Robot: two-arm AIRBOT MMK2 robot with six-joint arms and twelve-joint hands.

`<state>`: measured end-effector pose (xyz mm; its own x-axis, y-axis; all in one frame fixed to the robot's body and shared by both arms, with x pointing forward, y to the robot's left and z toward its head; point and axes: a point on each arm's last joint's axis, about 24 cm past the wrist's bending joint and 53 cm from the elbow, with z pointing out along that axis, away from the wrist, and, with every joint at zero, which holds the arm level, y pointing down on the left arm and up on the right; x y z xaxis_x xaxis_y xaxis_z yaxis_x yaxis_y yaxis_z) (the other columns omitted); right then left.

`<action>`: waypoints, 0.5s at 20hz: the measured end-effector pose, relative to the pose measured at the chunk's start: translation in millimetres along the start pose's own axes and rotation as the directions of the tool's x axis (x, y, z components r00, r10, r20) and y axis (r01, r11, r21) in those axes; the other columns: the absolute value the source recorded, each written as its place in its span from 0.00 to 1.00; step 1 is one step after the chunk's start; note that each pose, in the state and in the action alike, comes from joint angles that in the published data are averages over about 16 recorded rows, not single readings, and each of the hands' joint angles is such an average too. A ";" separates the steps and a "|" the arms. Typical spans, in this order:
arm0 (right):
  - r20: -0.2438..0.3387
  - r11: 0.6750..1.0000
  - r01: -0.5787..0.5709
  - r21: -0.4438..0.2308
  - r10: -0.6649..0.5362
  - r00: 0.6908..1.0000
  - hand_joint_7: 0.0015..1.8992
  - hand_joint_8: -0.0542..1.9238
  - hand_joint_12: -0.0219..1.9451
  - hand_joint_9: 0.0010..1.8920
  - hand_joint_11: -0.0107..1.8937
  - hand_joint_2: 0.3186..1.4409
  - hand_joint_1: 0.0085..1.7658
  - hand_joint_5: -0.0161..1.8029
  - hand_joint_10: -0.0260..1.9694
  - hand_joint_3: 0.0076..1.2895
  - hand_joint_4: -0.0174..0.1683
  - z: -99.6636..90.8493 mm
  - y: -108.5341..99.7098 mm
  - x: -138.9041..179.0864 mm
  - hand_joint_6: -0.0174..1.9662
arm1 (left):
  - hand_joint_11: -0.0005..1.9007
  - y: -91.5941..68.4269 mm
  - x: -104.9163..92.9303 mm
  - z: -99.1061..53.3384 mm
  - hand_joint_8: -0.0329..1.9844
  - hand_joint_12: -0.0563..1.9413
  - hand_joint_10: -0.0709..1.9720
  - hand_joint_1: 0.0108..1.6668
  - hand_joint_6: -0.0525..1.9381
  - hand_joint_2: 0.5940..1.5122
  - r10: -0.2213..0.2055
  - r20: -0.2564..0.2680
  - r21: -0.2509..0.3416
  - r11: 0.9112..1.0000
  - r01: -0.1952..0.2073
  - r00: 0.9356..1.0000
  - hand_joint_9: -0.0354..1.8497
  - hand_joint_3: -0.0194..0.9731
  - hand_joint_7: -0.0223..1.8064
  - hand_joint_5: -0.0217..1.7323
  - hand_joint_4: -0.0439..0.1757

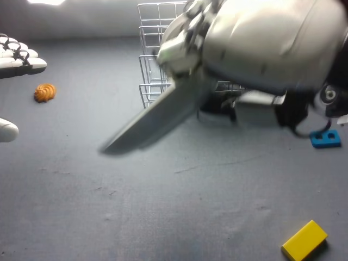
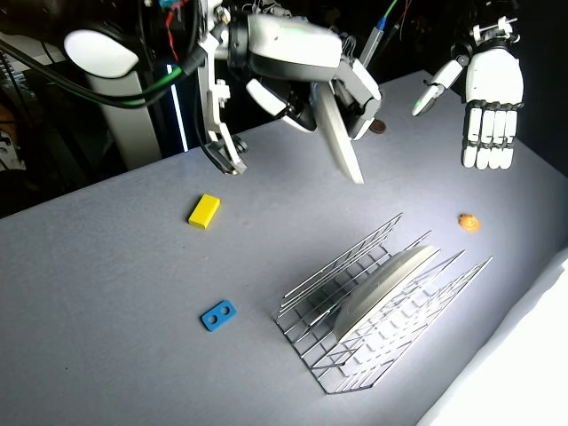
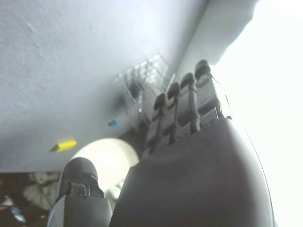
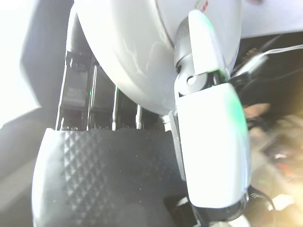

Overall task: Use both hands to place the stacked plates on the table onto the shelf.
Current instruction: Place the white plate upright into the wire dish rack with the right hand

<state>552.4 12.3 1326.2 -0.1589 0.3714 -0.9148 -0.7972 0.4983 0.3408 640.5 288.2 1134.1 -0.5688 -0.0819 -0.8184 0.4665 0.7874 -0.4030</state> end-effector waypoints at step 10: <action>0.109 0.926 -0.358 0.119 0.346 0.932 0.49 0.62 0.64 0.50 0.36 0.68 0.65 0.39 0.38 0.00 0.09 0.3 -55.2 -54.7 0.68 | 0.01 -34.7 8.5 -8.7 0.02 0.04 0.01 0.00 0.04 0.54 0.112 -0.046 0.169 0.980 -0.103 0.993 0.03 0.02 0.03 0.03 0.21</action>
<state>605.3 -35.3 1357.5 -0.3606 0.6040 -0.7108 -0.6123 0.4216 0.6689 613.6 265.5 1144.7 -0.5436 0.0352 -0.8386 0.6305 0.6767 -0.3803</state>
